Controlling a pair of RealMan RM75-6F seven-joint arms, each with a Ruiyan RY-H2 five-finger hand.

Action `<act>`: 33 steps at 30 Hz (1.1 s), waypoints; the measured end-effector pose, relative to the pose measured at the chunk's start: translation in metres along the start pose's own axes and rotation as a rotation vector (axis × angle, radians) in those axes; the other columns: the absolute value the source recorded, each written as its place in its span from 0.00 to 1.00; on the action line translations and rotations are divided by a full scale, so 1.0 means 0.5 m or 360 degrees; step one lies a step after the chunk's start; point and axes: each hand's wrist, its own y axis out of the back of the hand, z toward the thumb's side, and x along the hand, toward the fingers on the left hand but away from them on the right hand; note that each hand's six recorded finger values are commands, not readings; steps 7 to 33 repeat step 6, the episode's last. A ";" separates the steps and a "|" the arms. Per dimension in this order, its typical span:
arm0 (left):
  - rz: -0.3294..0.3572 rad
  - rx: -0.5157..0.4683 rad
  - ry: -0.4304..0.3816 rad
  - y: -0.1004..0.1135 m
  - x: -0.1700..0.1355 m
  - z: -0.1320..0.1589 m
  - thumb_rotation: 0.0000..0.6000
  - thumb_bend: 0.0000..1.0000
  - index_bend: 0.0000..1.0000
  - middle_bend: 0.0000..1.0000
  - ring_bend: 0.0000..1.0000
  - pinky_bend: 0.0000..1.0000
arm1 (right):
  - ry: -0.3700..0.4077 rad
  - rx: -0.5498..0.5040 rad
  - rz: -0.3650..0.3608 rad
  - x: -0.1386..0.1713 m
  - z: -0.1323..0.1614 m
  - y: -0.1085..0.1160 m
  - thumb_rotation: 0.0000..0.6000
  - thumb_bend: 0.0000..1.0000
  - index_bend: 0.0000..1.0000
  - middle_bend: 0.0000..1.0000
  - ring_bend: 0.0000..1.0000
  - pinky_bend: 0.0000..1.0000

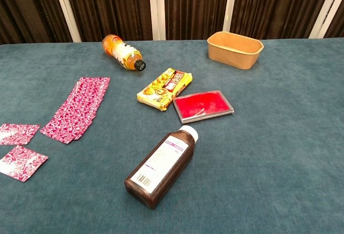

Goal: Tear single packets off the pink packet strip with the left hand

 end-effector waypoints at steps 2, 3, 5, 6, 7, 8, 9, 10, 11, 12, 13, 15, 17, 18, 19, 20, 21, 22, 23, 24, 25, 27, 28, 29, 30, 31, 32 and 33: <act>0.0023 -0.0003 -0.0002 0.001 -0.004 -0.006 1.00 0.22 0.16 0.07 0.00 0.12 | 0.0006 0.0006 -0.0006 0.000 0.000 0.001 1.00 0.40 0.03 0.06 0.10 0.14; 0.0024 -0.0002 -0.0002 0.000 -0.004 -0.007 1.00 0.22 0.16 0.07 0.00 0.12 | 0.0008 0.0008 -0.0008 0.001 0.001 0.002 1.00 0.40 0.03 0.06 0.10 0.14; 0.0010 0.0007 0.0007 -0.003 -0.004 -0.011 1.00 0.22 0.16 0.07 0.00 0.12 | 0.0012 0.0010 -0.0015 0.000 0.002 0.004 1.00 0.40 0.03 0.06 0.10 0.14; 0.0004 0.0010 0.0014 -0.005 -0.003 -0.012 1.00 0.22 0.16 0.07 0.00 0.12 | 0.0013 0.0008 -0.0017 0.000 0.003 0.004 1.00 0.40 0.03 0.06 0.10 0.14; 0.0004 0.0010 0.0014 -0.005 -0.003 -0.012 1.00 0.22 0.16 0.07 0.00 0.12 | 0.0013 0.0008 -0.0017 0.000 0.003 0.004 1.00 0.40 0.03 0.06 0.10 0.14; 0.0004 0.0010 0.0014 -0.005 -0.003 -0.012 1.00 0.22 0.16 0.07 0.00 0.12 | 0.0013 0.0008 -0.0017 0.000 0.003 0.004 1.00 0.40 0.03 0.06 0.10 0.14; 0.0004 0.0010 0.0014 -0.005 -0.003 -0.012 1.00 0.22 0.16 0.07 0.00 0.12 | 0.0013 0.0008 -0.0017 0.000 0.003 0.004 1.00 0.40 0.03 0.06 0.10 0.14; 0.0004 0.0010 0.0014 -0.005 -0.003 -0.012 1.00 0.22 0.16 0.07 0.00 0.12 | 0.0013 0.0008 -0.0017 0.000 0.003 0.004 1.00 0.40 0.03 0.06 0.10 0.14; 0.0004 0.0010 0.0014 -0.005 -0.003 -0.012 1.00 0.22 0.16 0.07 0.00 0.12 | 0.0013 0.0008 -0.0017 0.000 0.003 0.004 1.00 0.40 0.03 0.06 0.10 0.14; 0.0004 0.0010 0.0014 -0.005 -0.003 -0.012 1.00 0.22 0.16 0.07 0.00 0.12 | 0.0013 0.0008 -0.0017 0.000 0.003 0.004 1.00 0.40 0.03 0.06 0.10 0.14; 0.0004 0.0010 0.0014 -0.005 -0.003 -0.012 1.00 0.22 0.16 0.07 0.00 0.12 | 0.0013 0.0008 -0.0017 0.000 0.003 0.004 1.00 0.40 0.03 0.06 0.10 0.14; 0.0004 0.0010 0.0014 -0.005 -0.003 -0.012 1.00 0.22 0.16 0.07 0.00 0.12 | 0.0013 0.0008 -0.0017 0.000 0.003 0.004 1.00 0.40 0.03 0.06 0.10 0.14; 0.0004 0.0010 0.0014 -0.005 -0.003 -0.012 1.00 0.22 0.16 0.07 0.00 0.12 | 0.0013 0.0008 -0.0017 0.000 0.003 0.004 1.00 0.40 0.03 0.06 0.10 0.14; 0.0004 0.0010 0.0014 -0.005 -0.003 -0.012 1.00 0.22 0.16 0.07 0.00 0.12 | 0.0013 0.0008 -0.0017 0.000 0.003 0.004 1.00 0.40 0.03 0.06 0.10 0.14; 0.0004 0.0010 0.0014 -0.005 -0.003 -0.012 1.00 0.22 0.16 0.07 0.00 0.12 | 0.0013 0.0008 -0.0017 0.000 0.003 0.004 1.00 0.40 0.03 0.06 0.10 0.14; 0.0004 0.0010 0.0014 -0.005 -0.003 -0.012 1.00 0.22 0.16 0.07 0.00 0.12 | 0.0013 0.0008 -0.0017 0.000 0.003 0.004 1.00 0.40 0.03 0.06 0.10 0.14; 0.0004 0.0010 0.0014 -0.005 -0.003 -0.012 1.00 0.22 0.16 0.07 0.00 0.12 | 0.0013 0.0008 -0.0017 0.000 0.003 0.004 1.00 0.40 0.03 0.06 0.10 0.14; 0.0004 0.0010 0.0014 -0.005 -0.003 -0.012 1.00 0.22 0.16 0.07 0.00 0.12 | 0.0013 0.0008 -0.0017 0.000 0.003 0.004 1.00 0.40 0.03 0.06 0.10 0.14; 0.0004 0.0010 0.0014 -0.005 -0.003 -0.012 1.00 0.22 0.16 0.07 0.00 0.12 | 0.0013 0.0008 -0.0017 0.000 0.003 0.004 1.00 0.40 0.03 0.06 0.10 0.14; 0.0004 0.0010 0.0014 -0.005 -0.003 -0.012 1.00 0.22 0.16 0.07 0.00 0.12 | 0.0013 0.0008 -0.0017 0.000 0.003 0.004 1.00 0.40 0.03 0.06 0.10 0.14; 0.0004 0.0010 0.0014 -0.005 -0.003 -0.012 1.00 0.22 0.16 0.07 0.00 0.12 | 0.0013 0.0008 -0.0017 0.000 0.003 0.004 1.00 0.40 0.03 0.06 0.10 0.14; 0.0004 0.0010 0.0014 -0.005 -0.003 -0.012 1.00 0.22 0.16 0.07 0.00 0.12 | 0.0013 0.0008 -0.0017 0.000 0.003 0.004 1.00 0.40 0.03 0.06 0.10 0.14; 0.0004 0.0010 0.0014 -0.005 -0.003 -0.012 1.00 0.22 0.16 0.07 0.00 0.12 | 0.0013 0.0008 -0.0017 0.000 0.003 0.004 1.00 0.40 0.03 0.06 0.10 0.14; 0.0004 0.0010 0.0014 -0.005 -0.003 -0.012 1.00 0.22 0.16 0.07 0.00 0.12 | 0.0013 0.0008 -0.0017 0.000 0.003 0.004 1.00 0.40 0.03 0.06 0.10 0.14; 0.0004 0.0010 0.0014 -0.005 -0.003 -0.012 1.00 0.22 0.16 0.07 0.00 0.12 | 0.0013 0.0008 -0.0017 0.000 0.003 0.004 1.00 0.40 0.03 0.06 0.10 0.14; 0.0004 0.0010 0.0014 -0.005 -0.003 -0.012 1.00 0.22 0.16 0.07 0.00 0.12 | 0.0013 0.0008 -0.0017 0.000 0.003 0.004 1.00 0.40 0.03 0.06 0.10 0.14; 0.0004 0.0010 0.0014 -0.005 -0.003 -0.012 1.00 0.22 0.16 0.07 0.00 0.12 | 0.0013 0.0008 -0.0017 0.000 0.003 0.004 1.00 0.40 0.03 0.06 0.10 0.14; 0.0004 0.0010 0.0014 -0.005 -0.003 -0.012 1.00 0.22 0.16 0.07 0.00 0.12 | 0.0013 0.0008 -0.0017 0.000 0.003 0.004 1.00 0.40 0.03 0.06 0.10 0.14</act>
